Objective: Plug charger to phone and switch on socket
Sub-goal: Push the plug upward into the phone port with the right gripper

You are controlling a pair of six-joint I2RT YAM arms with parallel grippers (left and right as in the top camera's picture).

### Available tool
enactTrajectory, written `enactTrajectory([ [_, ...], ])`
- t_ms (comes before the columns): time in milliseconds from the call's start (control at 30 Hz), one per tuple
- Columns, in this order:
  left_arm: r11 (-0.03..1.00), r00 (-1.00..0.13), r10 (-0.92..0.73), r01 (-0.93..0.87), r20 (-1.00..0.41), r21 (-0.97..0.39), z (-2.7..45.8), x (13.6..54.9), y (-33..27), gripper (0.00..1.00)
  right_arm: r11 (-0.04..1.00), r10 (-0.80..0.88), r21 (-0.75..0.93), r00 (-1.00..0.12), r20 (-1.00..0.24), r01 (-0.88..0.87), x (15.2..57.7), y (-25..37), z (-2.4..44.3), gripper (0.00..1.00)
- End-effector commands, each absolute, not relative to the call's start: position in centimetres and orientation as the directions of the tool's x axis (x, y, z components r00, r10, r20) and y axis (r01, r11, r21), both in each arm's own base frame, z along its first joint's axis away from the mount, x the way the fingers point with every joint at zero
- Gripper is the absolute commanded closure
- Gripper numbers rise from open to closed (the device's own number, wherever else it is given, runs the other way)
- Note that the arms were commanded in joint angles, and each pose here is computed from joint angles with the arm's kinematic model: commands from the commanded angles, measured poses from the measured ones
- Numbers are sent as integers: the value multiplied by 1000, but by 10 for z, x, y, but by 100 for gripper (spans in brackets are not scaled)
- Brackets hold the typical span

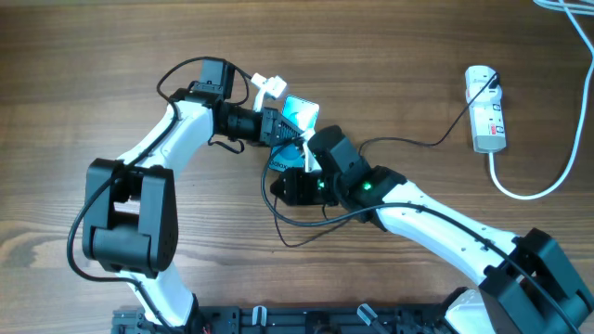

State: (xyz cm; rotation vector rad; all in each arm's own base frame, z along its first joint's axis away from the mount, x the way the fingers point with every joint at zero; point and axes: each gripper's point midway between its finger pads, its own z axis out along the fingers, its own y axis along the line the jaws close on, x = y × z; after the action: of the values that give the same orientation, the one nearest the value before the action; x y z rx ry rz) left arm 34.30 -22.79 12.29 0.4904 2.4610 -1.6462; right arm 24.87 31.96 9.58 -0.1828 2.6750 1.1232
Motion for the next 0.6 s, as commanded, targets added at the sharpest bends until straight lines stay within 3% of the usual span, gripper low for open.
enactTrajectory([
  [0, 308, -923, 199, 377, -328, -873, 130, 342, -231, 96, 684, -4, 700, -960, -280, -207, 251, 326, 103, 66],
  [267, 311, -923, 199, 380, -331, -871, 129, 343, -231, 96, 710, 44, 682, -956, -290, -174, 257, 324, 101, 73],
  [467, 312, -923, 199, 379, -330, -871, 129, 343, -231, 96, 715, 70, 680, -953, -296, -159, 261, 323, 101, 96],
  [567, 315, -923, 199, 379, -329, -870, 129, 343, -231, 96, 709, 85, 686, -947, -310, -161, 266, 324, 105, 96],
])
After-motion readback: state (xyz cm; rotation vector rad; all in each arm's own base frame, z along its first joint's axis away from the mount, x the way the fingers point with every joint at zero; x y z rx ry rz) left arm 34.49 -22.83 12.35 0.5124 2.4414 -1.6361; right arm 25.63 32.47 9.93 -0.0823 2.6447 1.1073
